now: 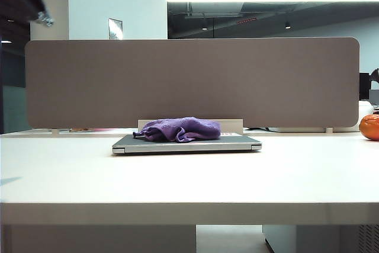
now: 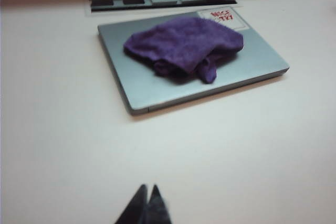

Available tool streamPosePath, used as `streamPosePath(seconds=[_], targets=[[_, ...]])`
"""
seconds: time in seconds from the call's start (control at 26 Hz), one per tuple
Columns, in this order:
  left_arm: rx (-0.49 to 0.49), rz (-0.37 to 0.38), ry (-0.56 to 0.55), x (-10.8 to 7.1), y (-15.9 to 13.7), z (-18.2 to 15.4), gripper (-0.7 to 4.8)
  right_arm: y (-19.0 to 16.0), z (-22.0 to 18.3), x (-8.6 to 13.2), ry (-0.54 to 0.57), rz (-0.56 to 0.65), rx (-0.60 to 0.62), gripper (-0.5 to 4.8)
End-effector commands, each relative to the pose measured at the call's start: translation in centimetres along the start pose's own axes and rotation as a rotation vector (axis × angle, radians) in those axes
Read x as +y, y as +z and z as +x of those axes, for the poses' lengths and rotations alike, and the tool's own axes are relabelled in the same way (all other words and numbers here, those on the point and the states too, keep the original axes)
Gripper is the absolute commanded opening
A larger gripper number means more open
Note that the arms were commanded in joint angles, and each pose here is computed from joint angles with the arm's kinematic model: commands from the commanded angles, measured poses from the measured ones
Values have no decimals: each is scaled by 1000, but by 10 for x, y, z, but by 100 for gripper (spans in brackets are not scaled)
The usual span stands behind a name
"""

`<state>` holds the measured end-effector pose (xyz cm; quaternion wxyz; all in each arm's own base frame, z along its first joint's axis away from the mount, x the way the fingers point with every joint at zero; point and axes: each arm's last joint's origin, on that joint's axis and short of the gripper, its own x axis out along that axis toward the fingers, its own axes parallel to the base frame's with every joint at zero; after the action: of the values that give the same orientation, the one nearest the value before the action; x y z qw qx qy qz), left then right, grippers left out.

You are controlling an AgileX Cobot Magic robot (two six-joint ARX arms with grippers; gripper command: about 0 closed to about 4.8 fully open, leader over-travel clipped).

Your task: Pick up the purple rag and put it over the laptop.

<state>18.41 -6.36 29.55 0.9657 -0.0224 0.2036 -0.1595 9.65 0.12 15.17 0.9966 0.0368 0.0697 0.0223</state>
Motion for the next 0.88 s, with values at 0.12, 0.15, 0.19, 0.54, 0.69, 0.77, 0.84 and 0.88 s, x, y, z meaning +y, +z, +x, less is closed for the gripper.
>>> streamPosePath(seconds=[0.12,0.15,0.19,0.54,0.69,0.77,0.84,0.88], targets=[[-29,-53,-9,1,-18,-14,-6,0,0,0,-5,-3,-9,22],[-34,-61,-9,2,-21,-17,-6,0,0,0,-5,-3,-9,22],[-39,-63,-11,2,-24,-19,-6,0,0,0,-4,-3,-9,22],[248,-237,102,6,-51,-38,-6,0,0,0,-5,-3,-9,22],[354,-204,237,10,-62,-42,-5,0,0,0,-5,-3,-8,22],[323,-200,261,11,-60,-41,-5,0,0,0,-4,-3,-9,22],[274,-203,258,11,-56,-40,-6,0,0,0,-5,-3,-9,22],[254,-205,253,11,-54,-39,-5,0,0,0,-4,-3,-9,22]])
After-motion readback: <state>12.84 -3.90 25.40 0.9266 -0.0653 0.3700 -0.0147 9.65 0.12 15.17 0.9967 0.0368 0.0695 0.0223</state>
